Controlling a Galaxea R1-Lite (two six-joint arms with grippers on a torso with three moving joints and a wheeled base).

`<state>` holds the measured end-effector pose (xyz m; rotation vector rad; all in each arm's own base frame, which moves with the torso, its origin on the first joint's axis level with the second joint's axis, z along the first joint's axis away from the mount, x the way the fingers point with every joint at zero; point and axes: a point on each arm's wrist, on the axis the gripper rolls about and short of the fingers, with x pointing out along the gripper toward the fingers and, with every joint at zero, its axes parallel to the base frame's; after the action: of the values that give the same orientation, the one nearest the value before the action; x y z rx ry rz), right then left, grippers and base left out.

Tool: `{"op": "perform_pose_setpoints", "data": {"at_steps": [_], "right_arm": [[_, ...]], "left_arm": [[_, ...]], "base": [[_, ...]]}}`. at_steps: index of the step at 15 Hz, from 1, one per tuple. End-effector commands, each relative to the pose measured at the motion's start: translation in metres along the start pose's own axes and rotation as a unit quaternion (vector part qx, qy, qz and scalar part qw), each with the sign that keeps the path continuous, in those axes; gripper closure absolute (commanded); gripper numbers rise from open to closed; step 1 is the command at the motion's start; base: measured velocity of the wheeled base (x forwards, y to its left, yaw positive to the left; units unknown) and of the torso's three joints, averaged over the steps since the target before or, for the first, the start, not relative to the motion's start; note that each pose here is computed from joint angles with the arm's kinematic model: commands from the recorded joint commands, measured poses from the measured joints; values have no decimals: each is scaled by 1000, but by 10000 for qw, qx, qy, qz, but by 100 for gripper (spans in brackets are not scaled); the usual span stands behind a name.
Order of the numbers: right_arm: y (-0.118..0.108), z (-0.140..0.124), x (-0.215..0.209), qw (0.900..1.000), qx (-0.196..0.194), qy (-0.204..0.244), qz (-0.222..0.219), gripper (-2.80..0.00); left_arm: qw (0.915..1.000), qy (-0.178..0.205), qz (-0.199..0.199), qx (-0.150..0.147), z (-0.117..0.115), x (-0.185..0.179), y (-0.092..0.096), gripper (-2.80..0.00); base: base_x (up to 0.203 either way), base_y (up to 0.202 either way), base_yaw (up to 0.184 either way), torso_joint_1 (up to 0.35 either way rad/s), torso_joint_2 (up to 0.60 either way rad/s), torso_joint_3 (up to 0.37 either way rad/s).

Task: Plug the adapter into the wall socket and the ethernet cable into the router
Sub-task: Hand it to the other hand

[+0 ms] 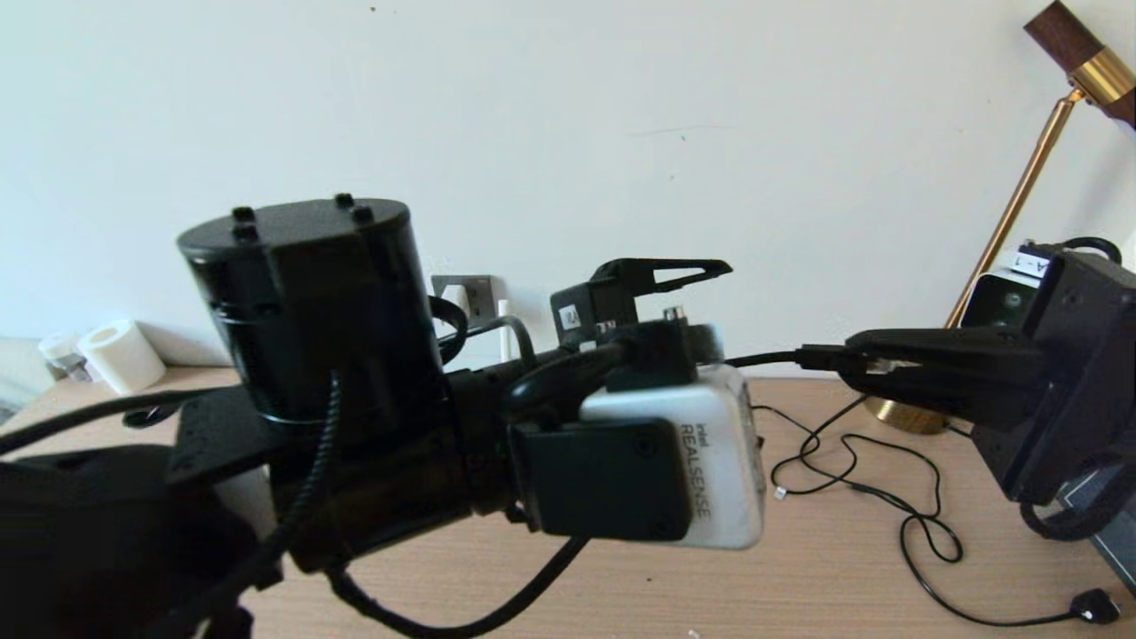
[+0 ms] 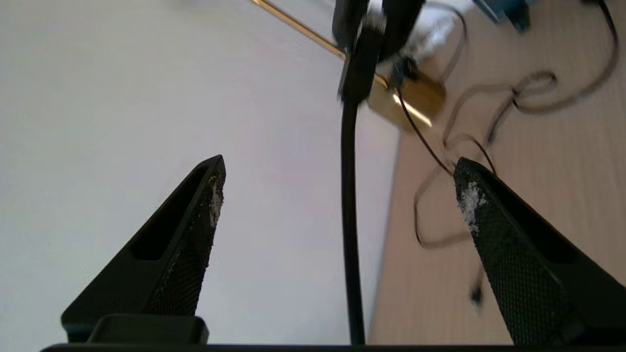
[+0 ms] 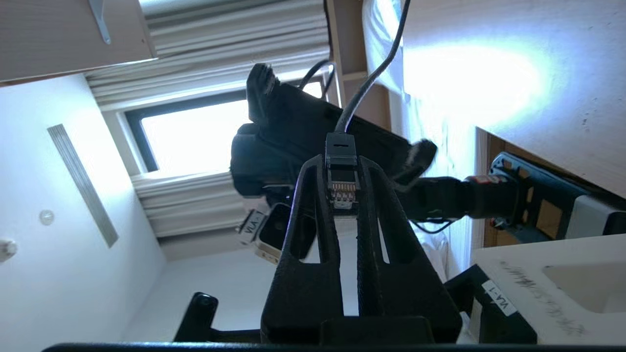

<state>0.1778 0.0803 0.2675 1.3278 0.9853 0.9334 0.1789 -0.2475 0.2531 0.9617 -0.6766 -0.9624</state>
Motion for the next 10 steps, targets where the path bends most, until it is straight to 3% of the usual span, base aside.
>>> {"op": "perform_pose_setpoints", "data": {"at_steps": [1,5,8,10], "right_arm": [[-2,10,8,9998,133,129,-56,0],[-2,9,9,9989,155,448,-50,0],[-2,9,8,9990,155,418,-51,0],[-2,11,6,9992,154,361,-50,0]], "left_arm": [[9994,-345,-5,54,-12,19,-18,-280],[9973,-724,-61,113,-15,21,-19,-280],[9907,-1321,54,311,-25,17,-7,-280],[9890,-1422,101,392,-31,12,1,-280]], "base": [[0,0,0,0,0,0],[0,0,0,0,0,0],[0,0,0,0,0,0],[0,0,0,0,0,0]]}}
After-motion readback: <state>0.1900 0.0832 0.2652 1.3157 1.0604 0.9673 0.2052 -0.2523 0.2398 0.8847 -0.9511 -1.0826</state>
